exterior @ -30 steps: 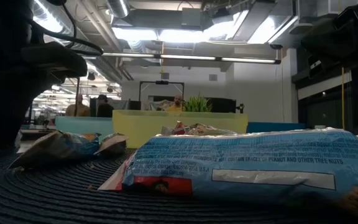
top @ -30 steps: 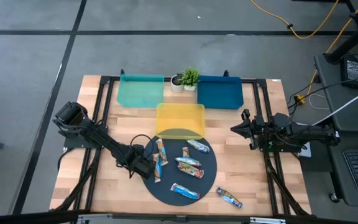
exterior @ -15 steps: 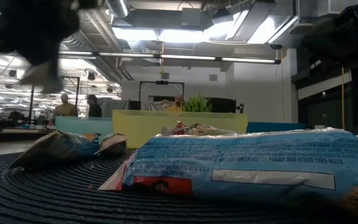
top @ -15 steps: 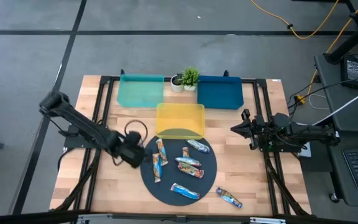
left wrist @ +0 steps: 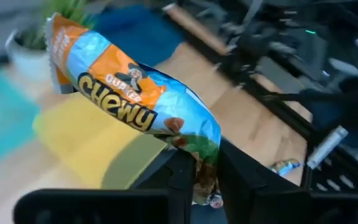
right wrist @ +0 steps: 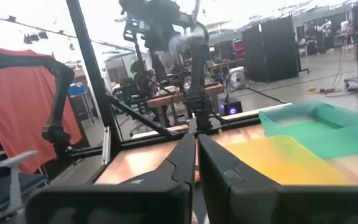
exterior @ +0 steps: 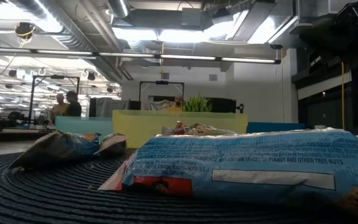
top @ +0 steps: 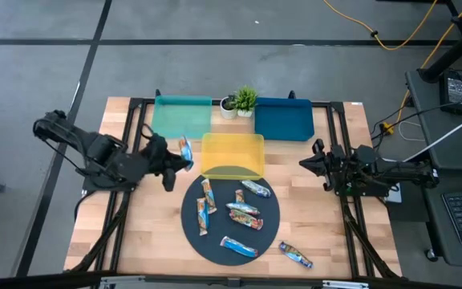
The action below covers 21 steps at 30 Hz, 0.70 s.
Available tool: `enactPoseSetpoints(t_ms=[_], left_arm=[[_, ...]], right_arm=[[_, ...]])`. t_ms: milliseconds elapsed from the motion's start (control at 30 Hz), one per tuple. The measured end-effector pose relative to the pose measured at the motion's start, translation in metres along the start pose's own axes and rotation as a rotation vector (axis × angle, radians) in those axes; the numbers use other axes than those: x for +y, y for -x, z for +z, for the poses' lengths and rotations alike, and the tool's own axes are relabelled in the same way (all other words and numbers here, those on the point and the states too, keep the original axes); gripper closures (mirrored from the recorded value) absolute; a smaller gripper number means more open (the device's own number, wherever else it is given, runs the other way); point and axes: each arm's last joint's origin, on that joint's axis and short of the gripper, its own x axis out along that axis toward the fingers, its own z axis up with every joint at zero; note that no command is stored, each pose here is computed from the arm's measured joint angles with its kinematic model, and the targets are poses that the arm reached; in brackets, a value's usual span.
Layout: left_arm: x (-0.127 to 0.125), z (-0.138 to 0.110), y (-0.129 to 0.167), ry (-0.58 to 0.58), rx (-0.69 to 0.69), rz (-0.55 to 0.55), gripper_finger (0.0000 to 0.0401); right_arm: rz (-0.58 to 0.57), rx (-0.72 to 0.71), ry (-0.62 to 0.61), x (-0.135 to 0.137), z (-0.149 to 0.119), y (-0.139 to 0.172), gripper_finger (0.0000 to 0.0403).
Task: Pick and place Granola Bars by type
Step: Put the yellow granola bar into the blue bin
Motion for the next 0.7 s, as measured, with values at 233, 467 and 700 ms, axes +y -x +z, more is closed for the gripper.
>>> enactPoseSetpoints(t_ms=[233, 467, 700], left_arm=[[-0.006, 0.007, 0.001, -0.159, -0.065, -0.025, 0.0352], [-0.006, 0.007, 0.001, -0.177, -0.069, -0.020, 0.0352], [-0.005, 0.008, -0.003, -0.239, -0.077, 0.003, 0.0352]], right_arm=[[0.012, -0.035, -0.046, 0.001, 0.003, 0.000, 0.0380], [0.026, -0.072, -0.039, 0.002, 0.007, 0.000, 0.0380], [-0.005, -0.019, -0.047, 0.004, 0.017, -0.001, 0.0369]])
